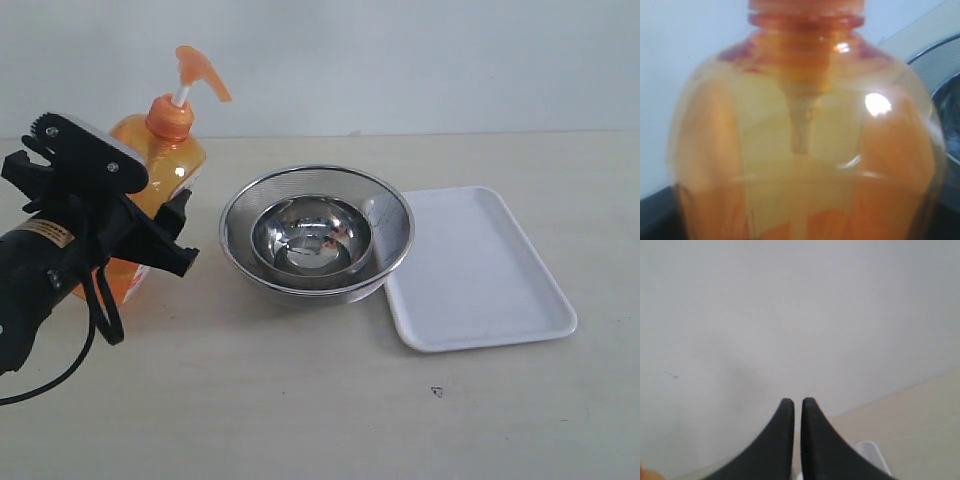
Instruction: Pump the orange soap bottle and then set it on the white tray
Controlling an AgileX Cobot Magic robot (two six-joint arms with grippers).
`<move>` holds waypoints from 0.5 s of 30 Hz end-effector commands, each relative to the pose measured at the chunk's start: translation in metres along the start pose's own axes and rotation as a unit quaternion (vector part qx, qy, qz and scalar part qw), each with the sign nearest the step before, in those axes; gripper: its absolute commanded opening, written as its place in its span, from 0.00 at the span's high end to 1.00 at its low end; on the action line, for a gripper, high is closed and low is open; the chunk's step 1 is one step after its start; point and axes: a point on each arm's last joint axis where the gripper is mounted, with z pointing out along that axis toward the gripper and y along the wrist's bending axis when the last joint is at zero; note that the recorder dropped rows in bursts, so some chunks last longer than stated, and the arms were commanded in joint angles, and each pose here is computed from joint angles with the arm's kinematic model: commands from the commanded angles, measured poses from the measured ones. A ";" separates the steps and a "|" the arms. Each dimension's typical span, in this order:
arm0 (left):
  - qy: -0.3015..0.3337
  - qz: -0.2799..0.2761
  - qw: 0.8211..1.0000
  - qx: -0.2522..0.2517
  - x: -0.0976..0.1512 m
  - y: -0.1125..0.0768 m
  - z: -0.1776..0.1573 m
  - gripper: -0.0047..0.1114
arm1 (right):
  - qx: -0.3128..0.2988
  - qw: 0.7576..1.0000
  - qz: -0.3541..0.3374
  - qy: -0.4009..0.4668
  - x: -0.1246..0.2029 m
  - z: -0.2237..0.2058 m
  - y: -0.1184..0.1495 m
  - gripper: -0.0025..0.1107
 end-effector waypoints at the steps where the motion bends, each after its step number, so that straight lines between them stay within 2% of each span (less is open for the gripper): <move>1: -0.038 0.009 0.999 -0.016 -0.012 0.004 -0.002 0.92 | -0.057 0.996 -0.037 0.052 -0.020 0.020 0.021 0.97; 5: -0.044 0.050 0.998 0.014 -0.013 -0.002 -0.002 0.92 | -0.109 0.983 -0.065 0.129 -0.017 0.061 0.044 0.97; 8: -0.041 0.047 0.998 0.013 -0.013 -0.001 -0.002 0.92 | -0.150 0.972 -0.068 0.165 -0.010 0.088 0.068 0.97; 12: -0.038 0.079 0.996 0.013 -0.012 -0.002 -0.002 0.92 | -0.197 0.955 -0.081 0.204 -0.002 0.117 0.104 0.97; 15: -0.032 0.078 0.996 0.006 -0.011 0.000 -0.001 0.92 | -0.222 0.939 -0.127 0.229 0.003 0.136 0.126 0.97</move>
